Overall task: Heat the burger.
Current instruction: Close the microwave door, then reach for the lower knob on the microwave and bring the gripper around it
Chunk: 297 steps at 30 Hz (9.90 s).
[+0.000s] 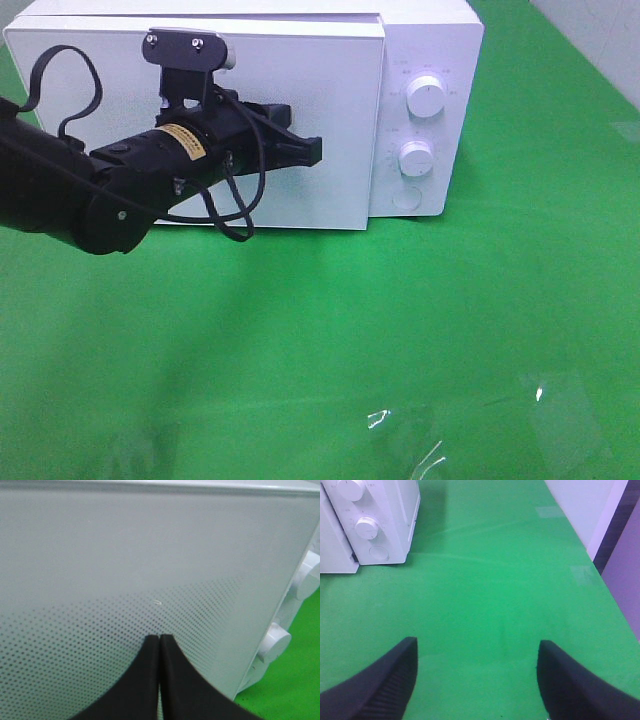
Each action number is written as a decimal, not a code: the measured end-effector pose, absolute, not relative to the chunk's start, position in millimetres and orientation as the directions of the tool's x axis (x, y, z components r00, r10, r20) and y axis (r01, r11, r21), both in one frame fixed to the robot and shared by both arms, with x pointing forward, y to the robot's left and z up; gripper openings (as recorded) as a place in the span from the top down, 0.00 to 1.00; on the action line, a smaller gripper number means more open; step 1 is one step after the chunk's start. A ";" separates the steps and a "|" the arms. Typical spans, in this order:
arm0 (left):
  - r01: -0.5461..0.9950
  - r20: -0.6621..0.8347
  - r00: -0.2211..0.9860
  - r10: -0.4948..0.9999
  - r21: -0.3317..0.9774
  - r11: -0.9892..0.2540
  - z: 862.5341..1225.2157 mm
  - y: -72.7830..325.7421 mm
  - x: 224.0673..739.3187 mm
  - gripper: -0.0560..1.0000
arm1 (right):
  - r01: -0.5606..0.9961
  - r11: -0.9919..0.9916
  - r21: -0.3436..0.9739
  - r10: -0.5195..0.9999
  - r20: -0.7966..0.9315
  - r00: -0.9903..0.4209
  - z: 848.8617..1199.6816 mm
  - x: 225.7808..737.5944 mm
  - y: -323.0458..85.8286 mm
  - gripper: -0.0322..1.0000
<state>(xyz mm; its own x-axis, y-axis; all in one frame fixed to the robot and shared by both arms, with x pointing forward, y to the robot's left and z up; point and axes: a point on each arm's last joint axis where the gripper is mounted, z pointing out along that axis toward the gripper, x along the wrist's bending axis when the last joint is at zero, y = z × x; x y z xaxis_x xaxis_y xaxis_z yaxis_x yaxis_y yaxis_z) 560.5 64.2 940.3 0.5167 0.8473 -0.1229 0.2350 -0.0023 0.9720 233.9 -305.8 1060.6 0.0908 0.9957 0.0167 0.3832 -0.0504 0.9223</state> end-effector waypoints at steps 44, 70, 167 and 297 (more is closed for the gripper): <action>0.341 -0.085 0.548 0.832 0.931 -0.130 945.8 35.3 558.6 0.84 | 0.384 -0.058 0.922 0.996 0.028 0.083 1060.5 234.0 -304.7 0.34; 0.709 -0.154 0.614 0.774 0.537 -0.457 1016.9 75.2 472.7 0.01 | 0.384 -0.060 0.922 0.996 0.031 0.081 1060.5 234.0 -304.5 0.34; 0.428 -0.047 0.070 0.996 0.904 0.012 1058.1 296.1 233.6 0.01 | 0.384 -0.060 0.922 0.996 0.031 0.081 1060.5 234.0 -304.5 0.35; 0.420 -0.044 0.071 0.997 0.908 0.010 1058.1 296.0 232.1 0.01 | 0.125 0.143 0.982 0.988 -0.149 0.037 946.4 459.0 -141.7 0.23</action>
<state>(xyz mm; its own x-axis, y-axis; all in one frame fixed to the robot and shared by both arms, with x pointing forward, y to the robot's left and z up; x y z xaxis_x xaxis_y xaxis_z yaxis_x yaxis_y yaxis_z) 232.1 296.0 1058.1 0.0711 0.9965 -0.0438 0.4198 0.0099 0.9076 459.0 -141.7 946.4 0.0366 0.9882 -0.1490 0.1255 0.1434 0.9817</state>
